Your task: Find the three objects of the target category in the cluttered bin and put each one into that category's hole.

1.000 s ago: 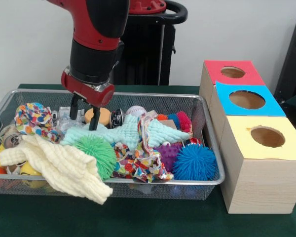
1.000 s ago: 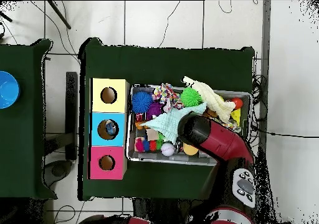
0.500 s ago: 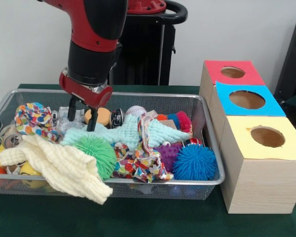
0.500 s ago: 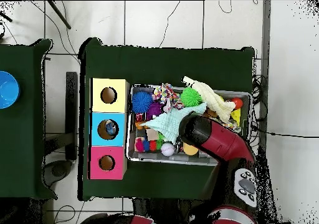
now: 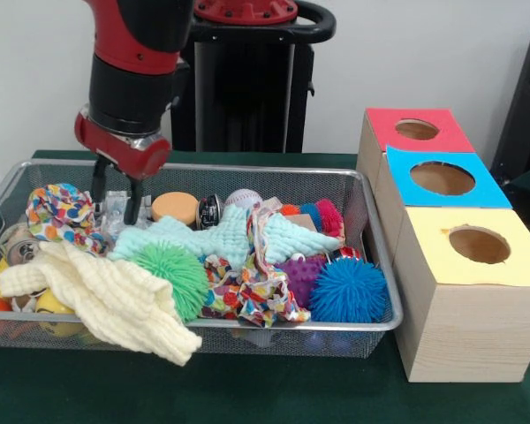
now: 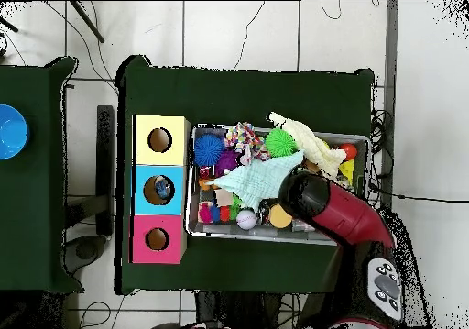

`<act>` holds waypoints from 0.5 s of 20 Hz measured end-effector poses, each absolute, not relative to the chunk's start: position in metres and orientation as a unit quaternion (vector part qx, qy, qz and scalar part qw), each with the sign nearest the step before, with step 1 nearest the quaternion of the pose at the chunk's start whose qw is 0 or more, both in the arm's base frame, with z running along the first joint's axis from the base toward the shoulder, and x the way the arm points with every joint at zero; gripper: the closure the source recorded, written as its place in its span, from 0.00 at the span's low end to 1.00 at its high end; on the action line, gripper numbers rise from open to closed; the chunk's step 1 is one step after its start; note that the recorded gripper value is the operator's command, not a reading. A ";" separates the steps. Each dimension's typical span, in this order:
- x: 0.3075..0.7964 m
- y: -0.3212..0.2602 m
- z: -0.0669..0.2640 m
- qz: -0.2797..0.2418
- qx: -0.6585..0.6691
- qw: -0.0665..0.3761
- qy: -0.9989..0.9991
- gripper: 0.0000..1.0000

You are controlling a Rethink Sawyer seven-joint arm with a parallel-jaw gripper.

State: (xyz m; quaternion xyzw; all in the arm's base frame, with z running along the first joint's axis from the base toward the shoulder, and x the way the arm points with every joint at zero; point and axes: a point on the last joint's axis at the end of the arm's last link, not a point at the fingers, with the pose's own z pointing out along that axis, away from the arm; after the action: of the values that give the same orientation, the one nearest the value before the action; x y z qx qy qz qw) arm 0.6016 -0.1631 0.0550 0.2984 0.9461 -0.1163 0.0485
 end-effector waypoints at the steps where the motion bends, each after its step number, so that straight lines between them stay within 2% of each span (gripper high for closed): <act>1: 0.601 -0.165 0.057 -0.117 0.299 0.049 0.946 0.00; 10: 0.591 -0.198 0.063 -0.124 0.307 0.051 0.942 0.00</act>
State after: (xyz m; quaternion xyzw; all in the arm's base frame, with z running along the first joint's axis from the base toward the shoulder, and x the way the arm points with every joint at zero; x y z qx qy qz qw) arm 0.5907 -0.1978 0.0633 0.3069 0.9423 -0.1235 0.0508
